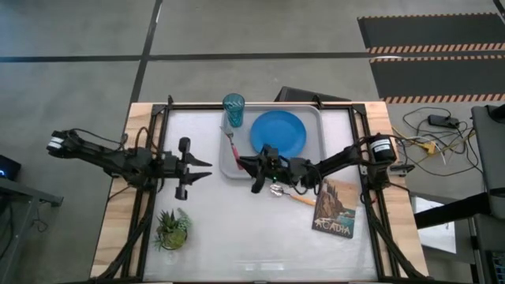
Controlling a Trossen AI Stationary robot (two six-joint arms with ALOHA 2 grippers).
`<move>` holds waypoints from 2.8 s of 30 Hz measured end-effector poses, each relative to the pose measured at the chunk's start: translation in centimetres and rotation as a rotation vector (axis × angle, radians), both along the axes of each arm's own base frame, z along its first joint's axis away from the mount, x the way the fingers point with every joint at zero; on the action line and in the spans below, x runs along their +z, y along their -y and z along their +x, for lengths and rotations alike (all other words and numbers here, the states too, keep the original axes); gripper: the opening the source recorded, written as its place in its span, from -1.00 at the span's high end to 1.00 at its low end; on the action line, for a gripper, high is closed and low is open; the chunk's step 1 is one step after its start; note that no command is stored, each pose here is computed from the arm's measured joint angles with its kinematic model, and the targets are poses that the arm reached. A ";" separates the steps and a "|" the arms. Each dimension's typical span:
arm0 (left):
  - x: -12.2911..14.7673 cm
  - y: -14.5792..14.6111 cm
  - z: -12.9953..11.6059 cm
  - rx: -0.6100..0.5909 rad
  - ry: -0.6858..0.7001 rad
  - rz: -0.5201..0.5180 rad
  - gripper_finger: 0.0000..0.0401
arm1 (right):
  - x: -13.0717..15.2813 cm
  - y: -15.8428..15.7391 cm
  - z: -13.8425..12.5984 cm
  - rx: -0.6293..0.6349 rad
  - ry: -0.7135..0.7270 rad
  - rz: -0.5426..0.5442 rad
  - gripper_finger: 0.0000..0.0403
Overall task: Pick and place plate/cup/fork/spoon on tray
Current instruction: Put the pink fork on the gray serving tray to the left of the blue plate
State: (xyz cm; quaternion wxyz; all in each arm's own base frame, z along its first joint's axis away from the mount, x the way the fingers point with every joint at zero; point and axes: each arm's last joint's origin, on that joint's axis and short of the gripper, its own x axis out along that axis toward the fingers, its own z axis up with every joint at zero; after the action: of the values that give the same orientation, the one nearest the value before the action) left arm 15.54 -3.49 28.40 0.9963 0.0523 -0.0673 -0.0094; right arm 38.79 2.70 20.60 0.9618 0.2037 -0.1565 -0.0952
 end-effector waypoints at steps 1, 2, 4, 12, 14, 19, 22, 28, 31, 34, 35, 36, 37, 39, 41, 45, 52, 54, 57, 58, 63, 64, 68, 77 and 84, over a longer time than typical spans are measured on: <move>-0.2 0.1 0.4 0.001 0.010 0.002 0.56 | 0.1 -0.2 -0.1 -0.002 0.007 -0.027 0.91; -0.3 0.2 0.7 0.002 0.020 0.005 0.56 | 0.3 -0.5 -0.1 -0.002 0.016 -0.047 0.91; -0.5 0.4 1.4 0.003 0.030 0.016 0.54 | 0.3 -0.8 -0.2 0.004 0.018 -0.079 0.91; -0.6 0.7 2.8 0.007 0.045 0.012 0.21 | 0.5 -1.5 -0.2 0.096 0.034 -0.137 0.91; -0.5 0.7 2.7 0.007 0.061 0.007 0.13 | 0.5 -1.6 -0.2 0.104 0.036 -0.141 0.91; -0.5 0.7 2.9 0.010 0.089 0.000 0.04 | 0.7 -1.9 -0.3 0.128 0.041 -0.233 0.91; -0.8 0.7 3.6 0.020 0.101 0.001 0.03 | 0.9 -1.9 -0.3 0.125 0.062 -0.256 0.91; -1.3 0.2 5.1 0.062 0.147 -0.008 0.03 | 1.4 -2.2 0.0 0.162 0.078 -0.287 0.91; -1.5 0.1 5.6 0.053 0.156 -0.004 0.03 | 1.5 -2.2 0.0 0.162 0.075 -0.296 0.91; -1.6 0.0 6.2 0.031 0.155 0.001 0.03 | 1.5 -2.2 0.1 0.159 0.076 -0.300 0.91; -1.6 0.1 6.5 0.019 0.158 0.004 0.03 | 1.5 -2.2 0.1 0.155 0.075 -0.304 0.91; -1.6 0.1 6.8 0.017 0.158 0.004 0.03 | 1.5 -2.2 0.1 0.154 0.074 -0.305 0.91; -1.7 0.2 7.1 0.015 0.152 0.006 0.03 | 1.5 -2.2 0.1 0.154 0.073 -0.305 0.91; -1.8 0.3 7.5 0.014 0.139 0.009 0.04 | 1.5 -2.2 0.1 0.154 0.074 -0.306 0.91; -1.8 0.3 7.8 0.016 0.137 0.014 0.10 | 1.5 -2.2 0.1 0.154 0.074 -0.306 0.91; -1.7 0.3 7.6 0.020 0.137 0.034 0.32 | 1.5 -2.2 0.1 0.152 0.073 -0.313 0.89; -1.4 0.3 7.3 0.016 0.143 0.021 0.84 | 1.4 -2.2 0.1 0.143 0.063 -0.332 0.80; -1.5 0.3 7.4 0.009 0.142 0.003 0.92 | 1.4 -2.2 0.1 0.142 0.062 -0.333 0.80; -1.5 0.3 7.4 0.009 0.141 0.002 0.91 | 1.4 -2.2 0.1 0.145 0.063 -0.325 0.79; -1.5 0.3 7.3 0.009 0.141 0.003 0.90 | 1.4 -2.2 0.1 0.147 0.063 -0.321 0.78; -1.5 0.3 7.3 0.015 0.140 0.007 0.90 | 1.4 -2.2 0.1 0.146 0.064 -0.313 0.66; -1.5 0.3 7.3 0.017 0.139 0.007 0.90 | 1.4 -2.2 0.1 0.141 0.063 -0.311 0.62; -1.5 0.2 7.4 0.020 0.136 0.008 0.91 | 1.3 -2.1 0.1 0.122 0.051 -0.300 0.43; -1.8 0.1 7.3 0.069 0.098 0.008 0.91 | 1.0 -1.9 0.3 0.111 0.015 -0.270 0.06; -1.6 0.0 7.1 0.080 0.105 0.002 0.91 | 1.1 -1.8 0.3 0.079 0.002 -0.277 -0.06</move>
State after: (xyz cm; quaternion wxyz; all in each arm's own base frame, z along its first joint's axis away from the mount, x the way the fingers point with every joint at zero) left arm 22.67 -3.52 26.83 0.9909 0.0566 -0.1172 0.0329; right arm 39.06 4.51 21.67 0.9836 0.0748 -0.1607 -0.0345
